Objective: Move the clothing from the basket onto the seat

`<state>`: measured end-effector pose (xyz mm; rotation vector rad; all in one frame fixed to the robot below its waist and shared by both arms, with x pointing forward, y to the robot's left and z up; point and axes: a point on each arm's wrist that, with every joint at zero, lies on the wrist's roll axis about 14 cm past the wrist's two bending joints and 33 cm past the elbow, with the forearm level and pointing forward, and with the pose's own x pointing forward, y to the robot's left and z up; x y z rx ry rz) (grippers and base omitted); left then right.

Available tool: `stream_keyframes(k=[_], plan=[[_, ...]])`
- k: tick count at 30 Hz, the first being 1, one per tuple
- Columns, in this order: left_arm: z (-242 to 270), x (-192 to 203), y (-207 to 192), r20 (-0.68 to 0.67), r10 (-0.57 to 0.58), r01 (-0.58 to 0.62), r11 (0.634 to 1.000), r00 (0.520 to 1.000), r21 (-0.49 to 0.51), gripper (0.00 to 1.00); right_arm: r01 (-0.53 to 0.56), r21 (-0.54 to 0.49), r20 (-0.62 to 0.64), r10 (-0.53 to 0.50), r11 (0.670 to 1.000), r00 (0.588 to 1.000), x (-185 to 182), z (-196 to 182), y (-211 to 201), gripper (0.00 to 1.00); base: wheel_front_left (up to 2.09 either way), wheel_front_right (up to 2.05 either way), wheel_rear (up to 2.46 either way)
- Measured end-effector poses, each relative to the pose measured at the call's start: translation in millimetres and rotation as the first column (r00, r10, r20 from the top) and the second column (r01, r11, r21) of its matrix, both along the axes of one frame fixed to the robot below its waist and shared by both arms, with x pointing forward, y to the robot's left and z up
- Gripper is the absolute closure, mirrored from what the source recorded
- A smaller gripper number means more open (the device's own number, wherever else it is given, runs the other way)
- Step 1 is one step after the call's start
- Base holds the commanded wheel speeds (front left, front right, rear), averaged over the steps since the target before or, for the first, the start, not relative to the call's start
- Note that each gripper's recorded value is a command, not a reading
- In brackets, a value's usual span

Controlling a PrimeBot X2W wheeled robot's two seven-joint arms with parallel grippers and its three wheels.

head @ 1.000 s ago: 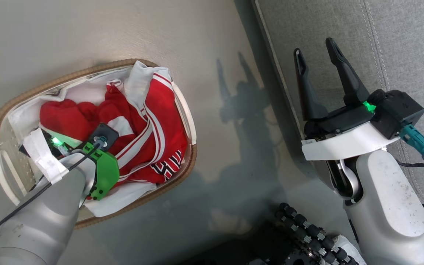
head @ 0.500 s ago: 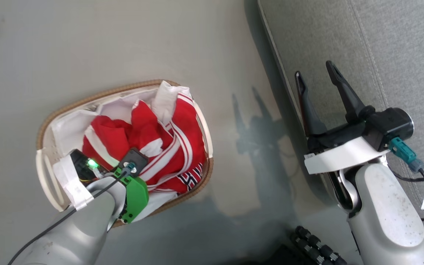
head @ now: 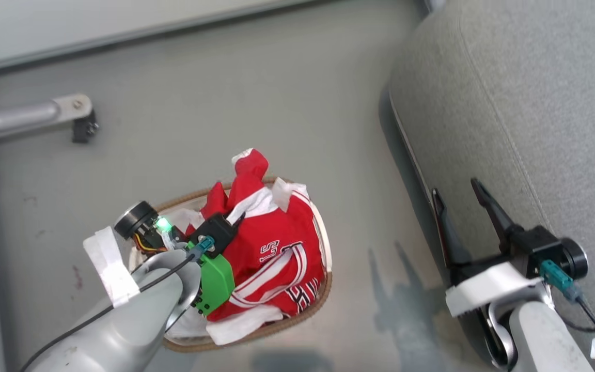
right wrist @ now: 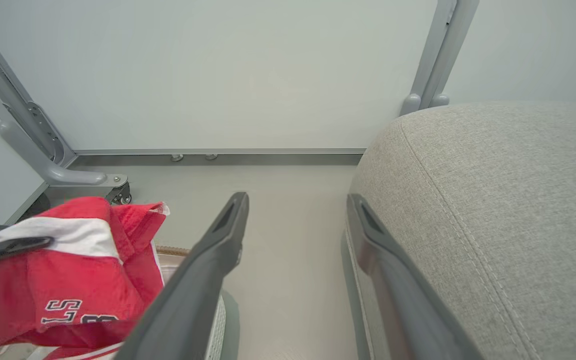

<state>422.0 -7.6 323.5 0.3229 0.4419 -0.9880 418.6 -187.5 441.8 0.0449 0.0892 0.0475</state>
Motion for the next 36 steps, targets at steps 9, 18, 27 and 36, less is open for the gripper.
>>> stream_keyframes(k=[9, 18, 27, 36], plan=[[127.9, 27.1, 16.6, 0.364, -0.039, 0.046, 0.999, 0.930, -0.009, 1.00, -0.042, 0.024, 0.082, 0.040, 0.999, 0.996, -31.7, 34.4, 18.0, 0.00, 0.00, 0.00, 0.00], [257.5, 36.4, 21.6, 0.637, -0.064, 0.074, 0.997, 0.768, 0.012, 1.00, -0.122, 0.018, 0.194, 0.116, 0.992, 0.974, -39.8, 73.3, 43.9, 0.00, 0.00, 0.00, 0.00], [318.8, 34.5, 19.7, 0.735, -0.068, 0.078, 0.997, 0.675, 0.021, 1.00, -0.232, 0.002, 0.266, 0.223, 0.973, 0.938, -35.7, 99.4, 80.6, 0.00, 0.00, 0.00, 0.00], [360.8, 21.5, -12.8, 0.788, -0.115, 0.153, 0.988, 0.605, 0.026, 1.00, -0.376, -0.010, 0.309, 0.361, 0.926, 0.880, -28.3, 117.8, 130.3, 0.00, 0.00, 0.00, 0.00]])
